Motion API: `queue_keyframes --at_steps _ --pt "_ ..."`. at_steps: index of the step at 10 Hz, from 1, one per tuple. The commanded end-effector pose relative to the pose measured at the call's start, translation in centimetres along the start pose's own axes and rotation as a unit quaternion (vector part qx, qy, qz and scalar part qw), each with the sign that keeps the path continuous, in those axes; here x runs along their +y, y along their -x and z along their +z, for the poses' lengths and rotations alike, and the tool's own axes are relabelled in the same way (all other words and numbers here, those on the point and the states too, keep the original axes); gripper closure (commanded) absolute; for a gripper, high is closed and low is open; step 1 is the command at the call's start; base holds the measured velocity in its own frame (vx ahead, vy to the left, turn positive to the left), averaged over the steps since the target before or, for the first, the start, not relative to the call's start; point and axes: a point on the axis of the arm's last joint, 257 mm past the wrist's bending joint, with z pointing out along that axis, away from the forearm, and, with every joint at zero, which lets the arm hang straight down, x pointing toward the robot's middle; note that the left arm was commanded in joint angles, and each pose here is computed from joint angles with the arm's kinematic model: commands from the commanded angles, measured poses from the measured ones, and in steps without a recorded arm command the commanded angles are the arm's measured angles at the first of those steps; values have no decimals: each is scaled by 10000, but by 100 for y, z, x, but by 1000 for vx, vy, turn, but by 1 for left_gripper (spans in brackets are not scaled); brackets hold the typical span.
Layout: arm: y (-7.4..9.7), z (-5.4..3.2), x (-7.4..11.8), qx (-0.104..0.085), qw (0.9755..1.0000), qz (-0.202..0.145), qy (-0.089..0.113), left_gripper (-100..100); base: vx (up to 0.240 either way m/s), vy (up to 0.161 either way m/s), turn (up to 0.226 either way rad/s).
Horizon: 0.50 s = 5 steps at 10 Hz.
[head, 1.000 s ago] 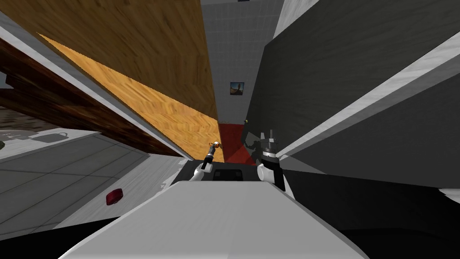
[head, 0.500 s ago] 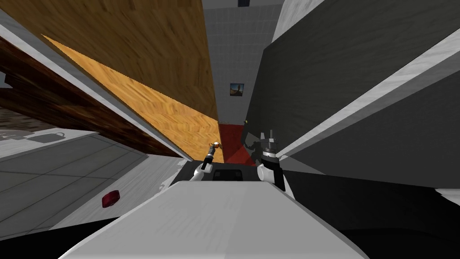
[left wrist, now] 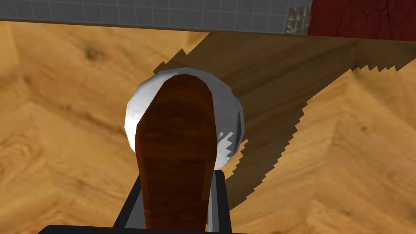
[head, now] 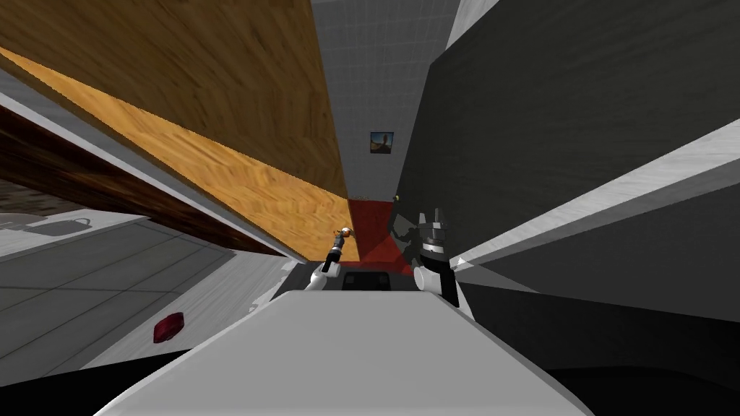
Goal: Push the door open
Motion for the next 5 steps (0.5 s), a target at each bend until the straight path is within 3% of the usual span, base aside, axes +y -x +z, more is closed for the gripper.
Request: queue_keyframes --at_steps 1,3,5 --pt "164 31 -41 -145 9999 44 -64 100 196 -65 50" --pt "298 29 -44 -298 9995 61 -65 100 191 -67 68" --pt "298 29 -44 -298 9995 61 -65 100 89 -36 24"
